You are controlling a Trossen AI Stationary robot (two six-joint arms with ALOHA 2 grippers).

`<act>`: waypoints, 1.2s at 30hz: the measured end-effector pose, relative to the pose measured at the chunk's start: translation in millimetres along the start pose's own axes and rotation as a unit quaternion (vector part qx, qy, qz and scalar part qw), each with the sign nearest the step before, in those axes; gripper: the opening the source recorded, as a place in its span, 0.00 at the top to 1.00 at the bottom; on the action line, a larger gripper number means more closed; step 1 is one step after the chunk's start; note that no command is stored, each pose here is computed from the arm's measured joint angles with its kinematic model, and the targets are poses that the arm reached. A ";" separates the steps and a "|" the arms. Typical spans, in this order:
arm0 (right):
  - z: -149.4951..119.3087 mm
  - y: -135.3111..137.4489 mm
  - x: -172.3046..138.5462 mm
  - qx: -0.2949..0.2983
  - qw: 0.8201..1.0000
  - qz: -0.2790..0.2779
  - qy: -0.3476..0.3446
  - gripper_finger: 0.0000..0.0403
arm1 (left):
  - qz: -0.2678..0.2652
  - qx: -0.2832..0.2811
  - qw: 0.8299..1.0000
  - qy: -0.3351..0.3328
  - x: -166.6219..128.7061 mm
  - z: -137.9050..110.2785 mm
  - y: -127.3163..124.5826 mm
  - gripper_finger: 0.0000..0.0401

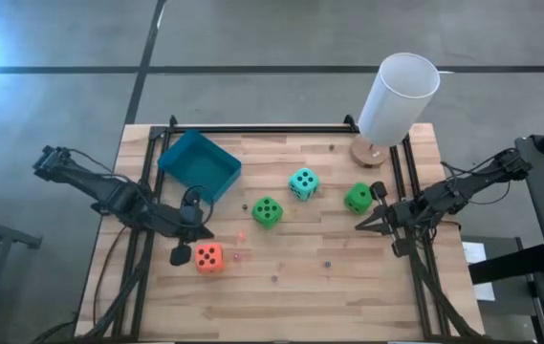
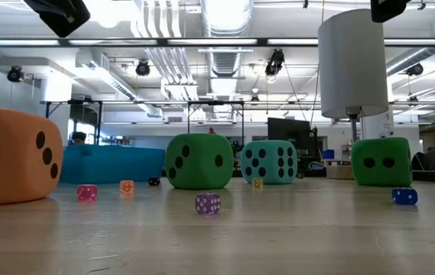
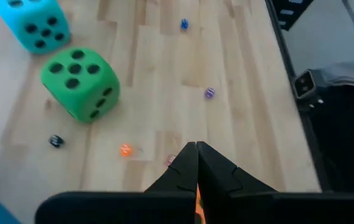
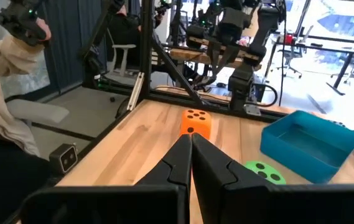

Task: Pick & Place Dice
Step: Put the big orange dice into the blue bin

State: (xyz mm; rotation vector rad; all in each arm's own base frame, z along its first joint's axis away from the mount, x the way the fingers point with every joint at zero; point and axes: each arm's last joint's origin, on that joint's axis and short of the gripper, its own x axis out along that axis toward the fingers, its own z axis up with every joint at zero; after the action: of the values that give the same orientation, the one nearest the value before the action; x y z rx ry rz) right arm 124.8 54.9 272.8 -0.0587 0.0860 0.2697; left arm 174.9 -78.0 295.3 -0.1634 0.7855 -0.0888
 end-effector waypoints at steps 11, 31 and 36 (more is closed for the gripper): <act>0.1 -0.1 0.0 -0.028 1.000 0.000 -0.001 0.98 | -0.063 0.031 0.997 0.035 1.6 -2.0 -15.3 0.99; -0.1 0.0 0.2 -0.029 1.000 0.000 0.000 0.98 | -0.007 0.061 0.991 0.119 25.0 8.9 -43.9 0.99; -0.4 0.0 0.3 -0.030 1.000 0.000 0.002 0.98 | 0.016 0.033 0.988 0.149 25.3 3.6 -40.9 0.98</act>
State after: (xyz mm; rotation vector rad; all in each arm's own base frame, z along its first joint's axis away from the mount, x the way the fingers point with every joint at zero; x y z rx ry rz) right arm 125.1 55.0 272.4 -0.1187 0.0818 0.2720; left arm 194.5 -121.3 287.5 -0.0753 1.0818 -0.1109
